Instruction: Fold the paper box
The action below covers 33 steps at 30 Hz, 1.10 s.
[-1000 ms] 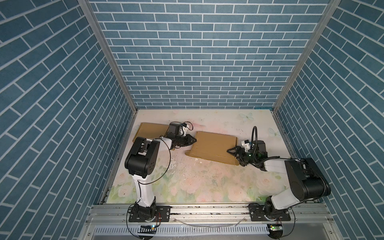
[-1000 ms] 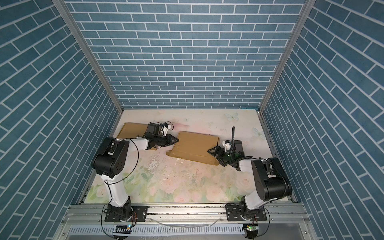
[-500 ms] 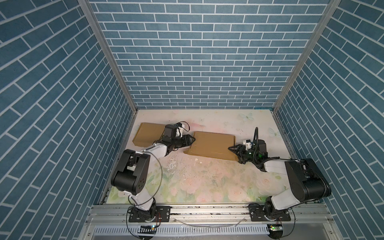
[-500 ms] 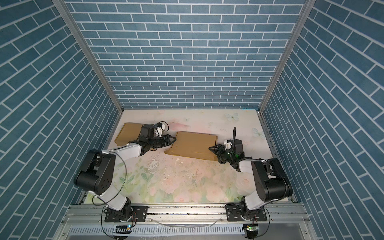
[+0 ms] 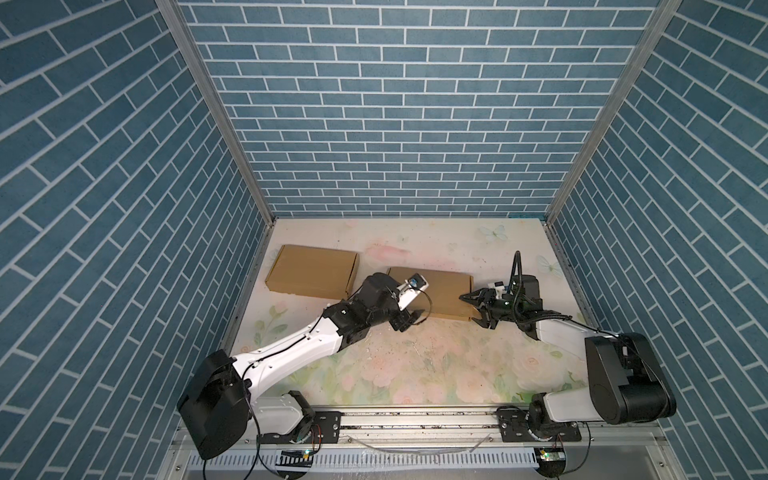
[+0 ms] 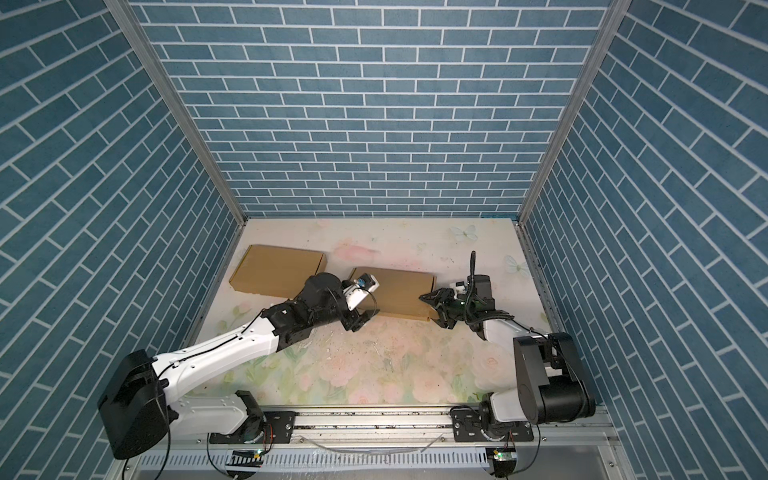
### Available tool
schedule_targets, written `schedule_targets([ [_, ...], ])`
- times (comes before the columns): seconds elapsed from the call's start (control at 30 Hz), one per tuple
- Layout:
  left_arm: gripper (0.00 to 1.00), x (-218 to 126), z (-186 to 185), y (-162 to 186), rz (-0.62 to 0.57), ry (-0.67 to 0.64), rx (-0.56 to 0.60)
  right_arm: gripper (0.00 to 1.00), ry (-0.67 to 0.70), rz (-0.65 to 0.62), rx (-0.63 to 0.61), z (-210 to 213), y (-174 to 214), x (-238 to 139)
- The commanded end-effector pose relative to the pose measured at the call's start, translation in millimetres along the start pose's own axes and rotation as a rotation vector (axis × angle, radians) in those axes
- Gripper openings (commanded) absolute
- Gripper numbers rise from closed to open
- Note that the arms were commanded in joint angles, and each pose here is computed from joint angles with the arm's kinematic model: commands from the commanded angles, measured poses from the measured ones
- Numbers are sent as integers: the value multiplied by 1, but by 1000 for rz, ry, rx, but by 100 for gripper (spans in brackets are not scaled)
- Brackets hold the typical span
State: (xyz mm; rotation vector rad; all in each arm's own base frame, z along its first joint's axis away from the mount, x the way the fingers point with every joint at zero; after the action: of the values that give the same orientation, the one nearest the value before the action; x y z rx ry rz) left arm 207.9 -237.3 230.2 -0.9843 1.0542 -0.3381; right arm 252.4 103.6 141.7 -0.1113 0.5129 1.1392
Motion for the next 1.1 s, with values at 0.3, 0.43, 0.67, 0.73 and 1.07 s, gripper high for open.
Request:
schedule_targets([
  [0.3, 80, 32, -21, 18, 259, -38, 477, 55, -6, 120, 138, 14, 8, -5],
  [0.43, 80, 37, -20, 21, 230, -116, 535, 54, -36, 152, 185, 15, 8, -4],
  [0.67, 79, 39, -18, 22, 174, -291, 645, 52, -53, 201, 230, 14, 12, -4],
  [0.73, 79, 39, -18, 23, 159, -327, 663, 50, -60, 212, 236, 14, 13, -4],
  [1.07, 78, 45, -21, 28, 135, -369, 697, 47, -72, 243, 241, 18, 15, -5],
])
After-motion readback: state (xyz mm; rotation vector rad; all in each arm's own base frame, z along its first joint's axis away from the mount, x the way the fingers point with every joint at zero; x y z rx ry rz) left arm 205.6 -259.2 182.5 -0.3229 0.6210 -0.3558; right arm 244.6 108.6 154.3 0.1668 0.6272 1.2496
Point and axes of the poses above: each gripper's point midway between its finger pads, its own x axis out along the fingers, its own z axis along the line the jaws close on, y = z × x, the point moved 10 cm from there along -x, back along the fingers, and after that the axes turned 4 degrees about -x, right-handed, at the moved point
